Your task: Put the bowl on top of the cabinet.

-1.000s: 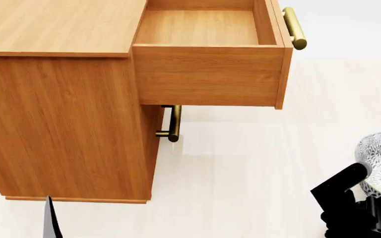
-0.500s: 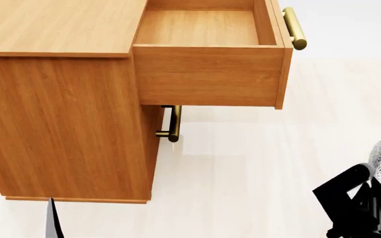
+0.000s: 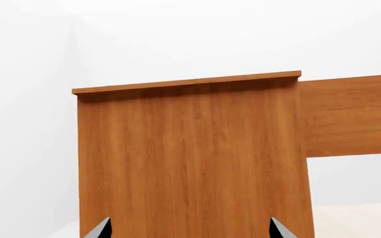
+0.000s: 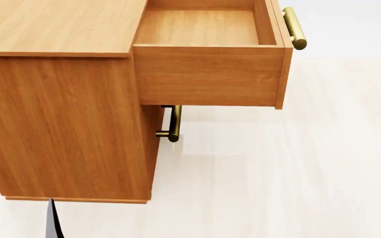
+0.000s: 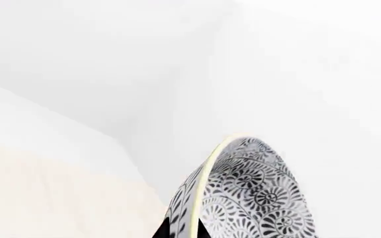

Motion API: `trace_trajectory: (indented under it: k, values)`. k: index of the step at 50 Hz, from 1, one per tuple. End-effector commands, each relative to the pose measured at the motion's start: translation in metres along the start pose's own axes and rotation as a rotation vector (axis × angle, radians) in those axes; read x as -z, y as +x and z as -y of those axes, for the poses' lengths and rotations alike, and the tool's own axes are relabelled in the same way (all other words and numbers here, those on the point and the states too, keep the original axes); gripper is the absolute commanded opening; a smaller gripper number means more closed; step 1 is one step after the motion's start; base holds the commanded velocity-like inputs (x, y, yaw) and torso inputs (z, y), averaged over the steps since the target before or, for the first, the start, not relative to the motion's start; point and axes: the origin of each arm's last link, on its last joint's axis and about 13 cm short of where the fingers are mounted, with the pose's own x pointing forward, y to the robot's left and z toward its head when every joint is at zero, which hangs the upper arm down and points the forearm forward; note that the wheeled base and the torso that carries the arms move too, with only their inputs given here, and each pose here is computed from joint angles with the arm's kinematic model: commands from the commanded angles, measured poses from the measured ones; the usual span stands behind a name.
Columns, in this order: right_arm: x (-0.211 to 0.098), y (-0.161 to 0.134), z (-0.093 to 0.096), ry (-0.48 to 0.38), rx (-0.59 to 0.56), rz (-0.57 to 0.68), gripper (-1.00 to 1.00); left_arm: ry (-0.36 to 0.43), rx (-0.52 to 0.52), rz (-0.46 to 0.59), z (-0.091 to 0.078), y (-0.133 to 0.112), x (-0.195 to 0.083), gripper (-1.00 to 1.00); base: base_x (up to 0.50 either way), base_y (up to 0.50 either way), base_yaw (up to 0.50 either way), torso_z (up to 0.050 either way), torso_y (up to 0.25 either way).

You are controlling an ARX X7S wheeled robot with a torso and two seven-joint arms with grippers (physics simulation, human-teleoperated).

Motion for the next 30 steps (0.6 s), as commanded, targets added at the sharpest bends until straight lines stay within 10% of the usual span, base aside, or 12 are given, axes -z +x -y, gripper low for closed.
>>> trace_trajectory:
  k: [1,16,30]
  values:
    - [-0.073,0.017,0.089,0.113,0.237,0.133,-1.0,-0.005,-0.009,0.013,-0.001,0.001,-0.001,1.0,0.0,0.0,0.0,0.0,0.0]
    - [-0.178,0.021,0.143,0.298,0.352,0.385,-1.0,-0.006,-0.018,0.014,-0.002,0.002,-0.002,1.0,0.0,0.0,0.0,0.0,0.0]
    - [-0.258,0.029,0.119,0.31,0.314,0.554,-1.0,-0.011,-0.011,0.011,-0.002,0.001,-0.001,1.0,0.0,0.0,0.0,0.0,0.0]
